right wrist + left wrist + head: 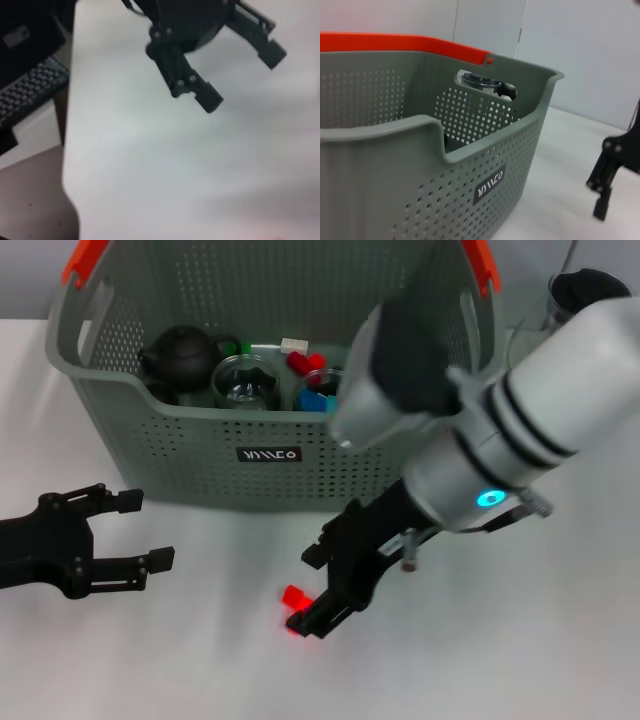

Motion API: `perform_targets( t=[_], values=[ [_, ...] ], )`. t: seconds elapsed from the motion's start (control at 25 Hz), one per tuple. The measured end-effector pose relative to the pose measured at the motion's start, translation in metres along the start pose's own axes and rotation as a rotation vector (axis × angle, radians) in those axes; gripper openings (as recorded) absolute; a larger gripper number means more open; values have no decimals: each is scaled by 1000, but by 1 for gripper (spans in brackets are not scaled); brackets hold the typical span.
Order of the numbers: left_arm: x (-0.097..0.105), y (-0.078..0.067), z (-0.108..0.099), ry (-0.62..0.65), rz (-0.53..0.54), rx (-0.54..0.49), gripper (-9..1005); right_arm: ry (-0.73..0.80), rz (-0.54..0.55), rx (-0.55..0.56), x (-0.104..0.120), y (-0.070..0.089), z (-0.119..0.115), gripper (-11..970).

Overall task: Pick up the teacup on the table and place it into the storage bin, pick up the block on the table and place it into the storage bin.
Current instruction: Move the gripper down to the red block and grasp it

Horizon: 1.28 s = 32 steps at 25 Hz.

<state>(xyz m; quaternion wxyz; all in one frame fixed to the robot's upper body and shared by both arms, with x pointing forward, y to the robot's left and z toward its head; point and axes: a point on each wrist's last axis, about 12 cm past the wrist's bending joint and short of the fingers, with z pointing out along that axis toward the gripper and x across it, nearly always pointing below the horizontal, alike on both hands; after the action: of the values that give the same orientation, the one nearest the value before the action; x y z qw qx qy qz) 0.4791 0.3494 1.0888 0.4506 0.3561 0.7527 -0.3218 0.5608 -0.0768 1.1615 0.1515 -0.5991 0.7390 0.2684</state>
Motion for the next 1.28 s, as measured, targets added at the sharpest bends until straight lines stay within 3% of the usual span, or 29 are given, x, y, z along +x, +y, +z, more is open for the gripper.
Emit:
perform_targets(
  t=[0.24, 0.56, 1.28],
  values=[
    [2, -1, -1, 2, 10, -4, 902, 53, 66, 49, -7, 3, 28, 857],
    [3, -1, -1, 10, 19, -4, 902, 61, 137, 91, -3, 0, 39, 856],
    [4, -1, 1, 6, 17, 0, 902, 92, 109, 148, 9, -3, 62, 856]
  ],
)
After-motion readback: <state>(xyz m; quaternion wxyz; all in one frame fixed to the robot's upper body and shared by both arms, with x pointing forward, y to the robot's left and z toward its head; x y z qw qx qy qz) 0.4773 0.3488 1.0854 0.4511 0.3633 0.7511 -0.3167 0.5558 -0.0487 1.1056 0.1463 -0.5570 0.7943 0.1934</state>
